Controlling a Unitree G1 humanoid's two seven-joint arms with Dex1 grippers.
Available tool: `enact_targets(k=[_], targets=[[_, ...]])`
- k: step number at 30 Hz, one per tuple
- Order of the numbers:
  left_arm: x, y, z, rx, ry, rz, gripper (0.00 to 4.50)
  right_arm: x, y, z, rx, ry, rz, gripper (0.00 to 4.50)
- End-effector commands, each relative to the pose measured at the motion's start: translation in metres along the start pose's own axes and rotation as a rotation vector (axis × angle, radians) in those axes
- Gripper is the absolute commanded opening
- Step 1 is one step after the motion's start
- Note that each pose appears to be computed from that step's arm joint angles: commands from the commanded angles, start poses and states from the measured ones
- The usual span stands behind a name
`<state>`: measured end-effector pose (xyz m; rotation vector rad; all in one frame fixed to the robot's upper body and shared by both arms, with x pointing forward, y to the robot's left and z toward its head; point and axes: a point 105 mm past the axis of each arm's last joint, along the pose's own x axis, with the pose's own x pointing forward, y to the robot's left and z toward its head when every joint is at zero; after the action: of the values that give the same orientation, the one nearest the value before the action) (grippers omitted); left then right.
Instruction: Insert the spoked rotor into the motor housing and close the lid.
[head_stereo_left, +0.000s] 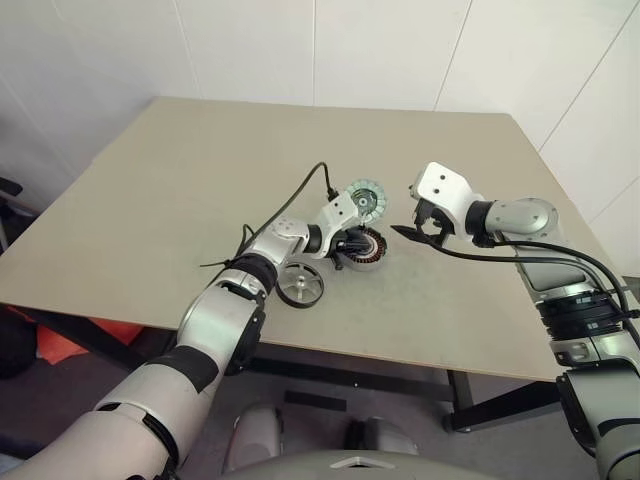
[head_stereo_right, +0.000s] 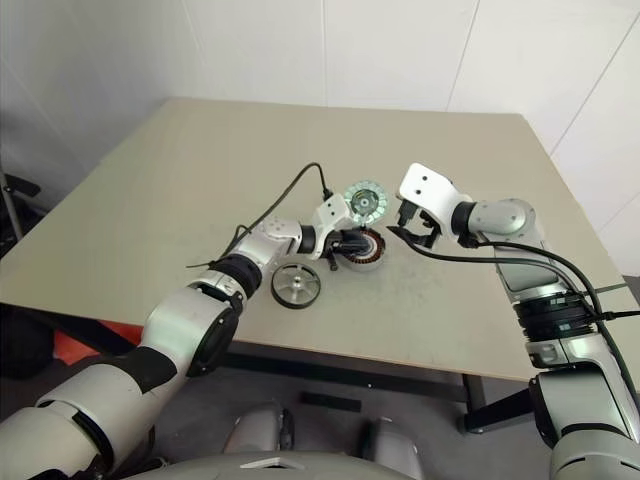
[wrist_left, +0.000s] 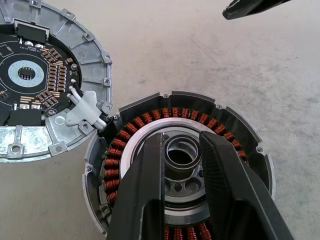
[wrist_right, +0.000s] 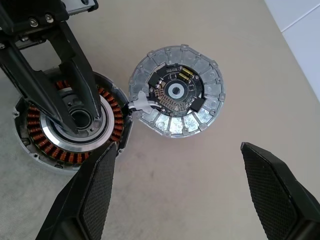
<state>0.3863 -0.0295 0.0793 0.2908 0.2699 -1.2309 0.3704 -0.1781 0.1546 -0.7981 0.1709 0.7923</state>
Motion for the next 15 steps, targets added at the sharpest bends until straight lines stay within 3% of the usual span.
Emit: enact_targets(k=[1,3,15], targets=[[-0.002,0.007,0.016,0.042,-0.019,0.015,2.31,-0.004,-0.011,0.016,-0.052,-0.037,-0.042,4.5],[-0.002,0.007,0.016,0.036,-0.02,0.021,2.9,-0.004,-0.011,0.016,-0.053,-0.038,-0.043,4.5],[-0.03,0.032,0.04,0.023,-0.165,0.085,2.9,0.004,-0.008,0.018,-0.054,-0.059,-0.045,4.5]])
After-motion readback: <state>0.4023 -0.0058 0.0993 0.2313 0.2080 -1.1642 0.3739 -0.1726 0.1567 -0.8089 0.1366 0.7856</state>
